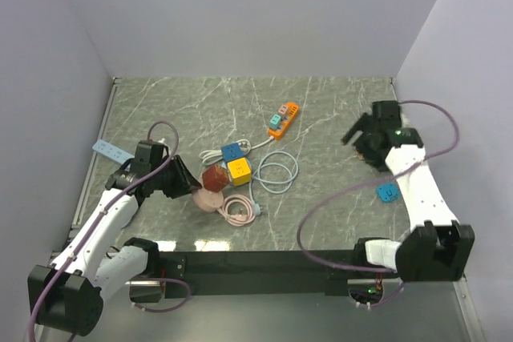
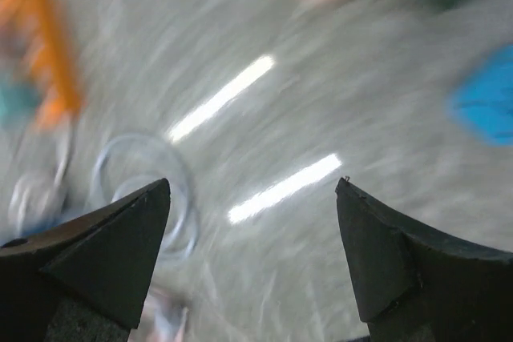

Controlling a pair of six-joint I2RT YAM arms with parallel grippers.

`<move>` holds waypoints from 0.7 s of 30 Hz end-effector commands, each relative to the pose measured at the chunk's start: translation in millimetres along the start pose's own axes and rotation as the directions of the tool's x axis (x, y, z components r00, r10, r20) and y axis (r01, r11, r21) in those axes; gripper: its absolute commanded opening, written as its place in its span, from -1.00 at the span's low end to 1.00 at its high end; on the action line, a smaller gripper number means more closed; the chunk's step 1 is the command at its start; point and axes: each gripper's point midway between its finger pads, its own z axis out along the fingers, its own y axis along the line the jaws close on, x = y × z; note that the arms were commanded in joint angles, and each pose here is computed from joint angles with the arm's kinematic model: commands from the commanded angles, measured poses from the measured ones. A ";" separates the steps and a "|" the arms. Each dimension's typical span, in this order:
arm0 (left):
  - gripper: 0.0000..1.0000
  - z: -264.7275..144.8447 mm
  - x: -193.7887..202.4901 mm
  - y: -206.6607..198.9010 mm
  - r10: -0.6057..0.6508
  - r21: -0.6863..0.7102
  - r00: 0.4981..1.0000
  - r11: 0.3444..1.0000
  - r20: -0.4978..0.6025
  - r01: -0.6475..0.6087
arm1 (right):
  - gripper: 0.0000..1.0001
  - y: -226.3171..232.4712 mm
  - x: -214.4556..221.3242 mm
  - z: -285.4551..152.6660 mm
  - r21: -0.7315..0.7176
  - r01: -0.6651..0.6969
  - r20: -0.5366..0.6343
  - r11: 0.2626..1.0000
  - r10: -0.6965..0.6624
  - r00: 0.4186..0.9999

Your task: Pull the plug off the socket

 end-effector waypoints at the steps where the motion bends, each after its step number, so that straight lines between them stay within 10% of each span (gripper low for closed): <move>1: -0.99 -2.0 -6.4 -29.0 0.060 0.152 0.998 0.986 0.014 -0.062 | 0.82 76.8 62.6 -42.5 -0.406 0.199 -0.076 0.892 -0.250 0.965; 8: -0.99 -3.3 -0.5 -42.6 0.113 0.235 0.994 0.966 -0.007 -0.108 | 0.87 161.7 174.7 -108.6 -0.813 0.188 -0.131 0.551 -0.487 0.864; 21: -0.99 -5.5 12.1 -48.6 0.111 0.266 0.994 0.958 -0.018 -0.102 | 0.95 224.4 265.7 -133.4 -0.862 0.179 -0.175 0.474 -0.611 0.772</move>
